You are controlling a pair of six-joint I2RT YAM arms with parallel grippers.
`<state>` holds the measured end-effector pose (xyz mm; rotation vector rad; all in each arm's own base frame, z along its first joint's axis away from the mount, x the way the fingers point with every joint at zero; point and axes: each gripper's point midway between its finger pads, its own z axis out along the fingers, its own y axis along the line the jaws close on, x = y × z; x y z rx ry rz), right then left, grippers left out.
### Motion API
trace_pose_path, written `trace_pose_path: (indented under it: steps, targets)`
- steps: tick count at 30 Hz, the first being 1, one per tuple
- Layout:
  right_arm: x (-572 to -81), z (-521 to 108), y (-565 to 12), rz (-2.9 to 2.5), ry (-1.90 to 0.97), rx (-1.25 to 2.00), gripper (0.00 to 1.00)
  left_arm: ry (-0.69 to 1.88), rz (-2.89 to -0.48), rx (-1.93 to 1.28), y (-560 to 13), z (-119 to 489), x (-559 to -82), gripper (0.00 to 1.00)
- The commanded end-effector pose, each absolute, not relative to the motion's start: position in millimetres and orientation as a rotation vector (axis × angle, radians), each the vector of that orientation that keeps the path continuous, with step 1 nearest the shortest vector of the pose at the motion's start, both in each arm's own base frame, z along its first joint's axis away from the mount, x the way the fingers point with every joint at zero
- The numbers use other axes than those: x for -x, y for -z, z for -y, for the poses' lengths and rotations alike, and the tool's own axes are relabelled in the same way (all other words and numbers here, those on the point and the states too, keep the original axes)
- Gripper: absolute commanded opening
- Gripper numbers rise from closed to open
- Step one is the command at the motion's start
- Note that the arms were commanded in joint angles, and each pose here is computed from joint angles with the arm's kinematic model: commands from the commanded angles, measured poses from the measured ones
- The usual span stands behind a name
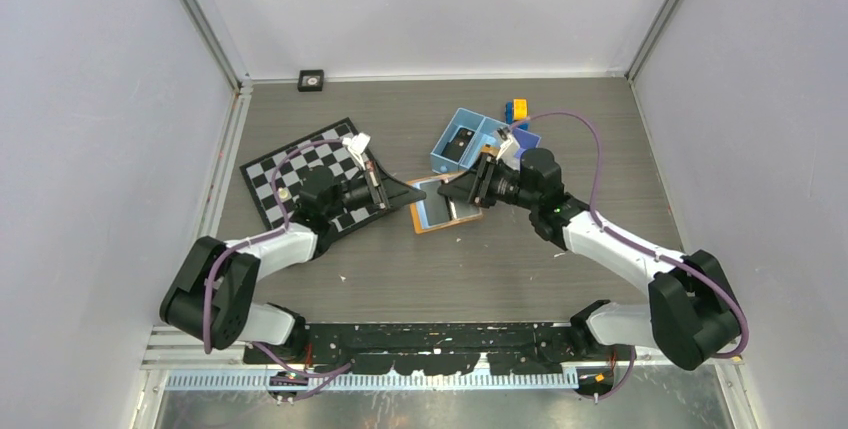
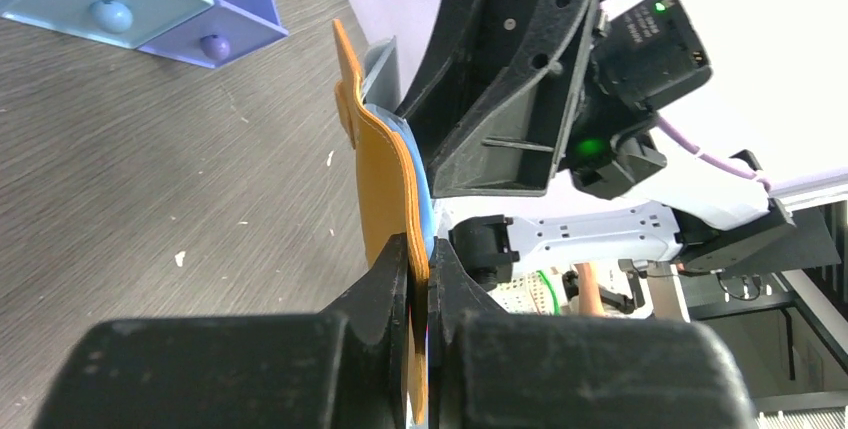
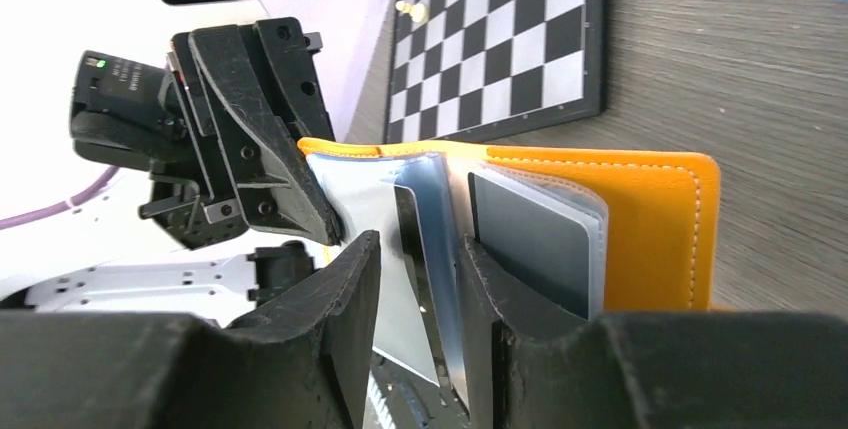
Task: Take the credit cards out of the card holder
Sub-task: Remove the credit card from the card holder.
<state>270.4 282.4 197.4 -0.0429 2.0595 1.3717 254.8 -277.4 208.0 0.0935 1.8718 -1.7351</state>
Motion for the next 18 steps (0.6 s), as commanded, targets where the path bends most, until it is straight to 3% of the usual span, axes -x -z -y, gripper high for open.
trace_pose_path:
  steps: [1,10,18]
  targets:
    - [-263,-289,-229,-1.930,-1.561,0.083,0.37,1.784,-1.683,-0.229,-254,274,-240,0.00]
    - [-252,-293,-256,-1.764,-1.764,0.116,0.18,1.770,-1.692,-0.164,-248,264,-249,0.00]
    - [-249,-297,-257,-1.762,-1.770,0.143,0.16,1.798,-1.688,-0.164,-246,266,-250,0.00]
